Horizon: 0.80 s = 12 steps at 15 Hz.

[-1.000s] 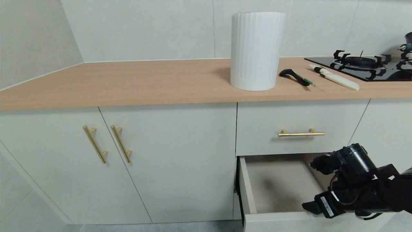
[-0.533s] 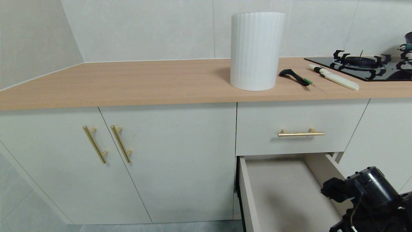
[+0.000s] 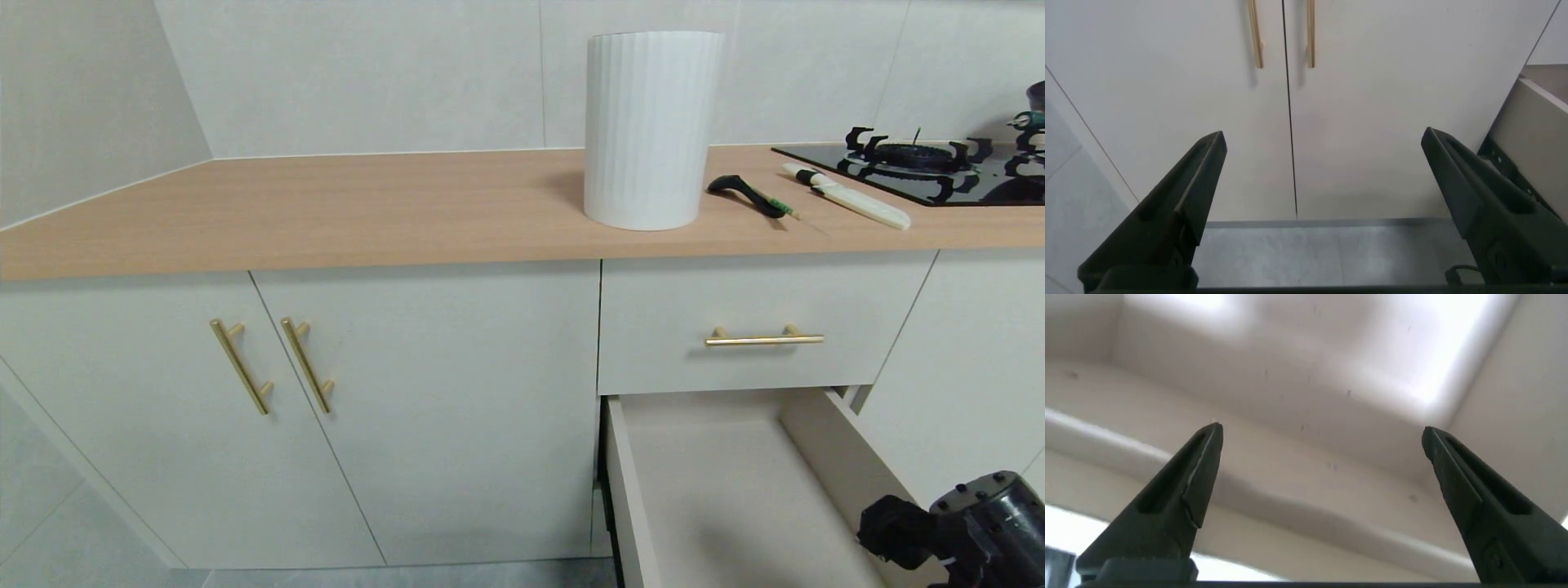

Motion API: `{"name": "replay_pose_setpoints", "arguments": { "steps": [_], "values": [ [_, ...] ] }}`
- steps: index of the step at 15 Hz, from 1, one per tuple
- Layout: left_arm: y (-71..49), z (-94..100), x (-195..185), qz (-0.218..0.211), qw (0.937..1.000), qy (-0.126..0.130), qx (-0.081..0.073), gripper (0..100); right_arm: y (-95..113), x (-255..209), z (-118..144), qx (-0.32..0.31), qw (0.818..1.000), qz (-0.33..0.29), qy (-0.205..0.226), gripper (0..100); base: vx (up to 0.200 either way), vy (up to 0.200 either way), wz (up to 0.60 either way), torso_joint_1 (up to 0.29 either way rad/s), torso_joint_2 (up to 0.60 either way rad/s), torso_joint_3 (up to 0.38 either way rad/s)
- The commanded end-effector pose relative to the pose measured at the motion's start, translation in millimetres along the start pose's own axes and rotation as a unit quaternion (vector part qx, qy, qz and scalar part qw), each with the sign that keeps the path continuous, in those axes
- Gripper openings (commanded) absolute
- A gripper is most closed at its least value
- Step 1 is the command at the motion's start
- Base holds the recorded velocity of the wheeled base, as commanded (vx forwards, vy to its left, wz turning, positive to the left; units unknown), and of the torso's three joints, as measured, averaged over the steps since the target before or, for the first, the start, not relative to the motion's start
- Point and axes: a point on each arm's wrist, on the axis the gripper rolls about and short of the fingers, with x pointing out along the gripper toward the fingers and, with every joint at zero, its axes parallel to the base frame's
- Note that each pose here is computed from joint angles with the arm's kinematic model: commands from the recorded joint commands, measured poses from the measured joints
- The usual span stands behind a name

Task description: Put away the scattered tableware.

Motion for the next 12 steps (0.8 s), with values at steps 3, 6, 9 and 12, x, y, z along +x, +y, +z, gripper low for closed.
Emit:
{"name": "replay_pose_setpoints", "arguments": {
  "steps": [3, 6, 9, 12],
  "values": [
    [0.0, 0.0, 0.0, 0.000, 1.0000, 0.000, 0.000, 100, -3.7, -48.8, 32.8, 0.050, 0.989, 0.007, -0.137, 100, 0.000, 0.000, 0.00, 0.000, 0.00, 0.000],
    [0.0, 0.0, 0.0, 0.000, 1.0000, 0.000, 0.000, 100, -7.3, -101.7, 47.2, 0.048, 0.971, 0.029, -0.234, 100, 0.000, 0.000, 0.00, 0.000, 0.00, 0.000],
    [0.0, 0.0, 0.0, 0.000, 1.0000, 0.000, 0.000, 100, -15.9, -112.7, 54.4, 0.041, 0.964, 0.011, -0.261, 100, 0.000, 0.000, 0.00, 0.000, 0.00, 0.000],
    [0.0, 0.0, 0.0, 0.000, 1.0000, 0.000, 0.000, 100, -21.0, -106.7, 55.3, 0.040, 0.968, -0.001, -0.247, 100, 0.000, 0.000, 0.00, 0.000, 0.00, 0.000]
  ]
}}
